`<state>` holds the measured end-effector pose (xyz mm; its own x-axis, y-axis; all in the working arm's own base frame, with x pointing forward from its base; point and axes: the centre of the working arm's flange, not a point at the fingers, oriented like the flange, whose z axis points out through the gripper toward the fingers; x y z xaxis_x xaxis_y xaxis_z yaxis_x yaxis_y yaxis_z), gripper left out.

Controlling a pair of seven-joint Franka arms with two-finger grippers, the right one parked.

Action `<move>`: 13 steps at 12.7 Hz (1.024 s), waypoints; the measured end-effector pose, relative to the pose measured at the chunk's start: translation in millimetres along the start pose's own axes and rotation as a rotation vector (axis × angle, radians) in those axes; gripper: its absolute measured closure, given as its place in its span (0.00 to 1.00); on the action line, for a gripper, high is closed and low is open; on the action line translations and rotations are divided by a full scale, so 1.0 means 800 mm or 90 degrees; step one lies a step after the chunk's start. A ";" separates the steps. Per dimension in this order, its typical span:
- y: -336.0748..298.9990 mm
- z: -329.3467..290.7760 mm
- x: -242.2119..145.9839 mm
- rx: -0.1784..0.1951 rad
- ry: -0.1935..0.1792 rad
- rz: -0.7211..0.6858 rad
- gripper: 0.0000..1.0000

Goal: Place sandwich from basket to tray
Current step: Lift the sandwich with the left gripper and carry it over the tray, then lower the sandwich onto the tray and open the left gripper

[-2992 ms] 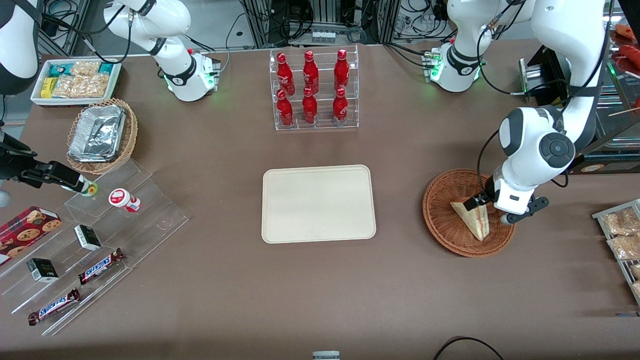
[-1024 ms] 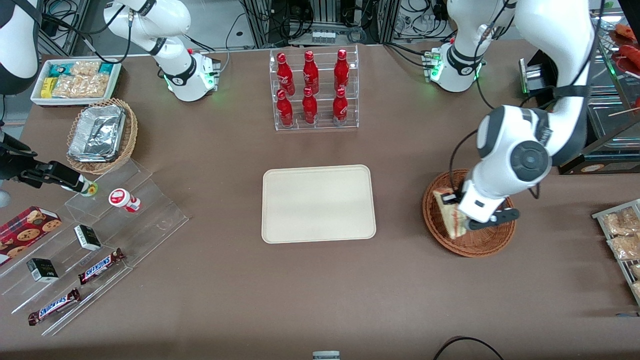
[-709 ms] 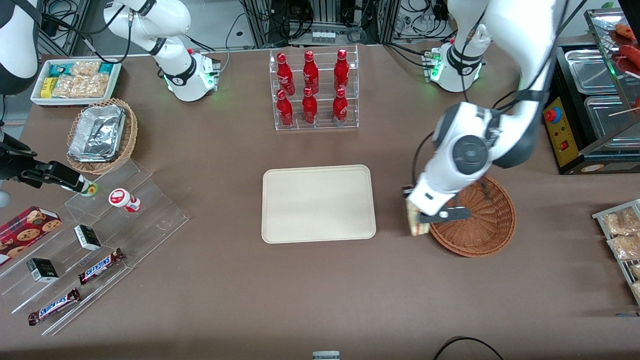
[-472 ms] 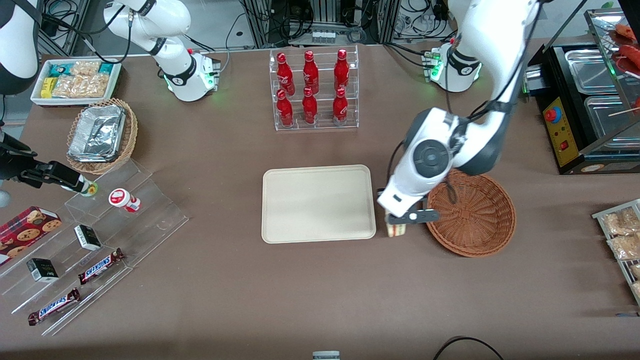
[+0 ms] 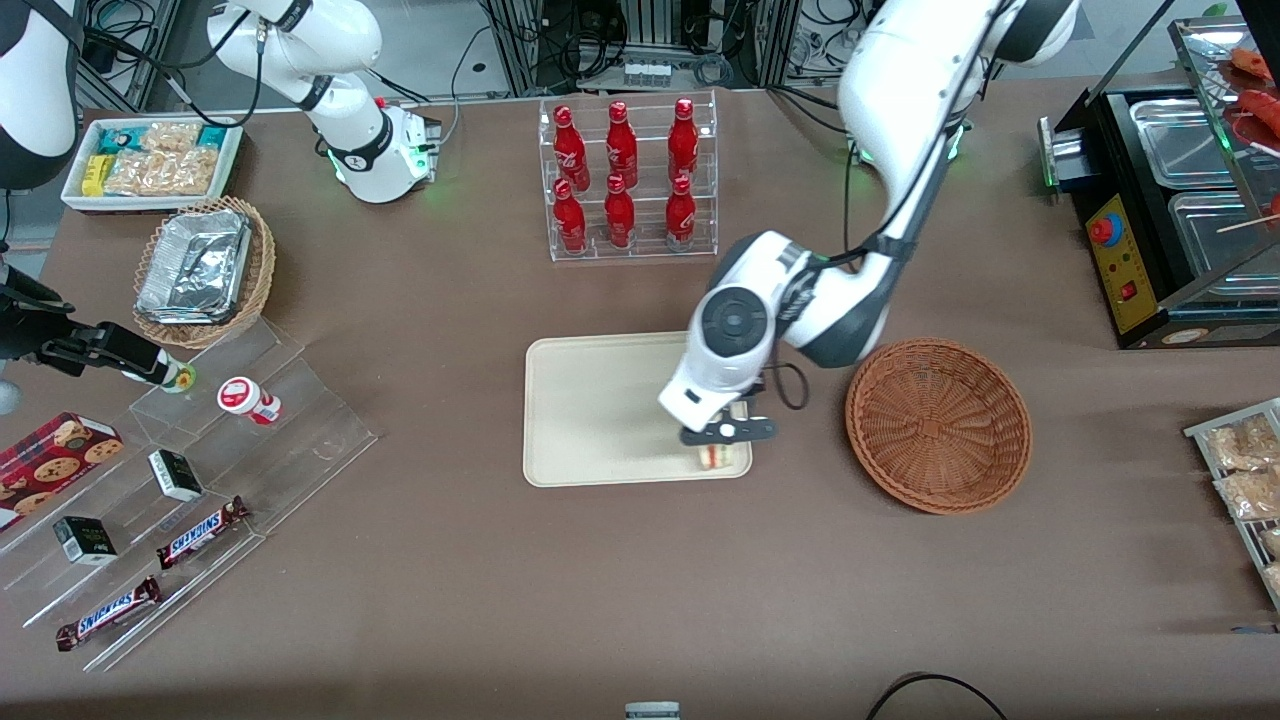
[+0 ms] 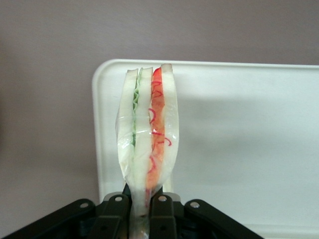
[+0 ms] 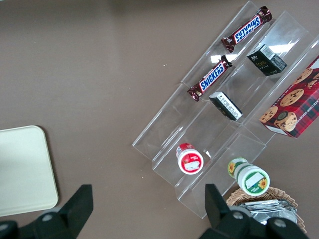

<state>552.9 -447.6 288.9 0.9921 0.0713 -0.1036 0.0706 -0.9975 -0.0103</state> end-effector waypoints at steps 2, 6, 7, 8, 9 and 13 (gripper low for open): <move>0.032 0.013 -0.007 -0.004 0.004 -0.006 0.85; 0.072 0.026 -0.019 -0.027 0.019 -0.026 0.85; 0.078 0.029 -0.024 -0.033 0.019 -0.031 0.85; 0.083 0.032 -0.026 -0.039 0.020 -0.036 0.85; 0.086 0.035 -0.028 -0.041 0.019 -0.039 0.85; 0.097 0.044 -0.040 -0.043 0.012 -0.040 0.85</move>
<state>523.1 -526.9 256.7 0.9872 0.1339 -0.0864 0.1386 -0.9891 0.0505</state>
